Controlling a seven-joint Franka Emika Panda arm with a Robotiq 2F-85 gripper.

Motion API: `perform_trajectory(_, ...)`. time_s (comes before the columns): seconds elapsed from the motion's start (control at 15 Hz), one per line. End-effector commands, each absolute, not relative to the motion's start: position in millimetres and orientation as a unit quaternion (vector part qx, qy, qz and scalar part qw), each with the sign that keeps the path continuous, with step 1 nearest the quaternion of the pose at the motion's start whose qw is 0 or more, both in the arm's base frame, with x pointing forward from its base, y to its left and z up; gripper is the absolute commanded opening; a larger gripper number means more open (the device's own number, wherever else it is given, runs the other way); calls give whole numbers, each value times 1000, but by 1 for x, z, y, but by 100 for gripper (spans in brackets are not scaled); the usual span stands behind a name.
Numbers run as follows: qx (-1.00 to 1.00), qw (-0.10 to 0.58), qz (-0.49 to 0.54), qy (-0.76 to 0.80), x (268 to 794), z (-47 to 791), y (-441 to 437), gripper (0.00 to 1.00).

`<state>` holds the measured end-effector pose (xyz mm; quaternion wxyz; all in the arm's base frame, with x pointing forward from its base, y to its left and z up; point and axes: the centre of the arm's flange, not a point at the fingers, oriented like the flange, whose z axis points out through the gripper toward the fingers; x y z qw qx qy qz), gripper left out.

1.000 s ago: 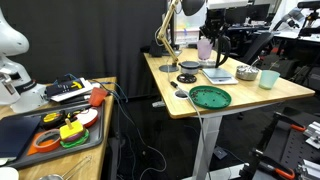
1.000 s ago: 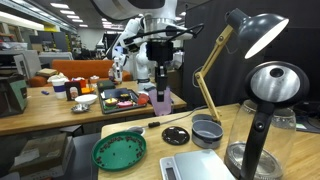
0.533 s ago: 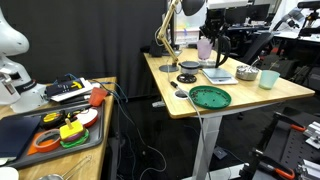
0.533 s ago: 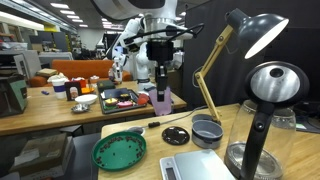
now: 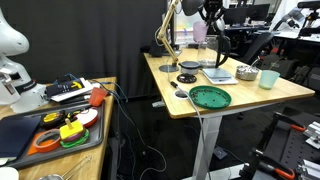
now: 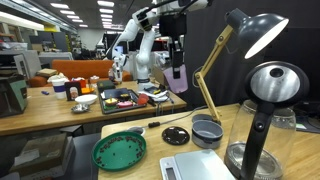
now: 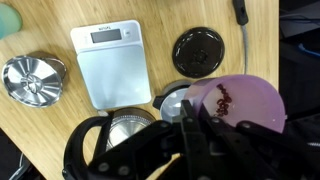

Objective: Move the cup to the left

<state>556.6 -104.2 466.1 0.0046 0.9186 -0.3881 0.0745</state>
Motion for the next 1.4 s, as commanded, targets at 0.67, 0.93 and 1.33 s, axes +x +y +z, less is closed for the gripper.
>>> perform_trajectory(0.67, 890, -47, 43, -452, 617, 452, -181, 1)
perform_trajectory(0.93, 884, -46, 19, -465, 620, 423, -193, 1)
perform_trajectory(1.33, 879, -36, -29, -475, 632, 373, -210, 1)
